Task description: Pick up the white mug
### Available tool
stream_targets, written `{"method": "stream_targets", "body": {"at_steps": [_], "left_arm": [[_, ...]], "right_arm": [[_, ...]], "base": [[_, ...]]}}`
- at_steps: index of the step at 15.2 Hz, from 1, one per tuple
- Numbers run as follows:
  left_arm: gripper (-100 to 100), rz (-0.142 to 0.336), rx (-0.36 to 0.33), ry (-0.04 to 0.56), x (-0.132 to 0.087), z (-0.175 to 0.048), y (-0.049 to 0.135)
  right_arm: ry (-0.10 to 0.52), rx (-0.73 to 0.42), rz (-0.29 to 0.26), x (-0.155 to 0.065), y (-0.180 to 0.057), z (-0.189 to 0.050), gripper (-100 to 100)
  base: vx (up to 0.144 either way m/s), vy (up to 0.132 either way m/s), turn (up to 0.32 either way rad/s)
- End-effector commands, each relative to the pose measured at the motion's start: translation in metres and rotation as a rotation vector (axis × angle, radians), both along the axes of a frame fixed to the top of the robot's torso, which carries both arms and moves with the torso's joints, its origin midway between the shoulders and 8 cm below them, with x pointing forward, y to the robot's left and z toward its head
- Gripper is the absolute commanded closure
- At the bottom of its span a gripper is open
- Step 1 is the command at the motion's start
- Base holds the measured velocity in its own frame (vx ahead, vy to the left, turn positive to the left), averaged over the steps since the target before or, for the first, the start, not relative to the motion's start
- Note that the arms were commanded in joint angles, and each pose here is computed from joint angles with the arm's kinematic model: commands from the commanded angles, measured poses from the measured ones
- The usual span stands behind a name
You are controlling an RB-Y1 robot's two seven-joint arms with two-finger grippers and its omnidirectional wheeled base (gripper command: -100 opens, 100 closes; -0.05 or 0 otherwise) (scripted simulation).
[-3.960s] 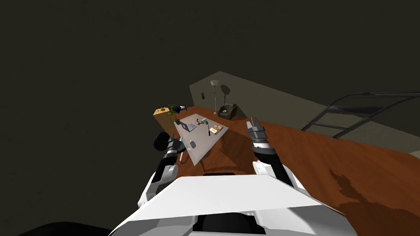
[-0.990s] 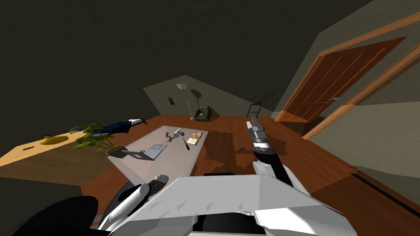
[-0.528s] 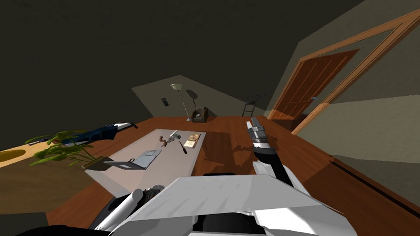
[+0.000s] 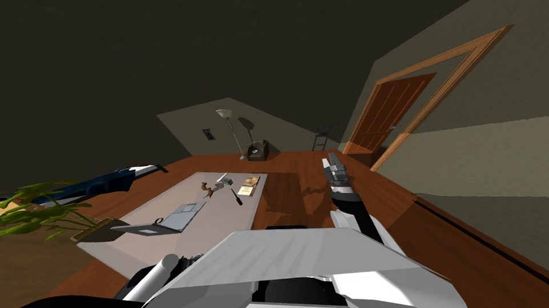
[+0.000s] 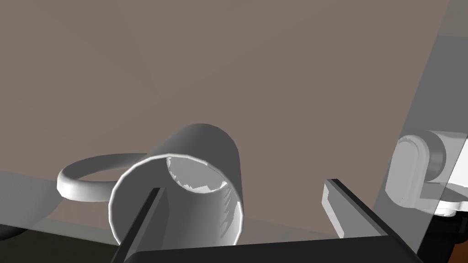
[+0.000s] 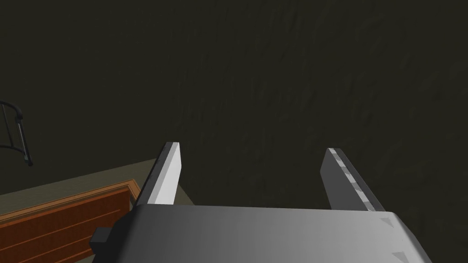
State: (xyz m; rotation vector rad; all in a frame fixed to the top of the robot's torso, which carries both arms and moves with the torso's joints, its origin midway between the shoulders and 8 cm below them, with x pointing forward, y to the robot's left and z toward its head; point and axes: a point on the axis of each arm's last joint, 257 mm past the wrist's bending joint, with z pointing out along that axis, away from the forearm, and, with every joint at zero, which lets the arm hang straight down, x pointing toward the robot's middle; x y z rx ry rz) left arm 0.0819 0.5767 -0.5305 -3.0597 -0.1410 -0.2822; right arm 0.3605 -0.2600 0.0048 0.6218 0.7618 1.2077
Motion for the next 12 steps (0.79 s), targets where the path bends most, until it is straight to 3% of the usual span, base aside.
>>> {"method": "stream_targets", "body": {"at_steps": [1,4,12], "left_arm": [[-100,0.025,-0.03,0.012,-0.008,0.001,-0.002],[-100,0.023,-0.007,0.006,-0.012,-0.001,0.009],[-100,0.016,-0.004,0.011,-0.03,-0.011,0.017]], "right_arm": [[0.0,0.0,0.0,0.0,0.0,0.0,0],[0.0,0.0,0.0,0.0,0.0,0.0,0],[0.0,0.0,0.0,0.0,0.0,0.0,0]], "base": [[0.007,0.052,-0.09],[0.017,0.014,-0.008],[0.042,-0.016,0.008]]}}
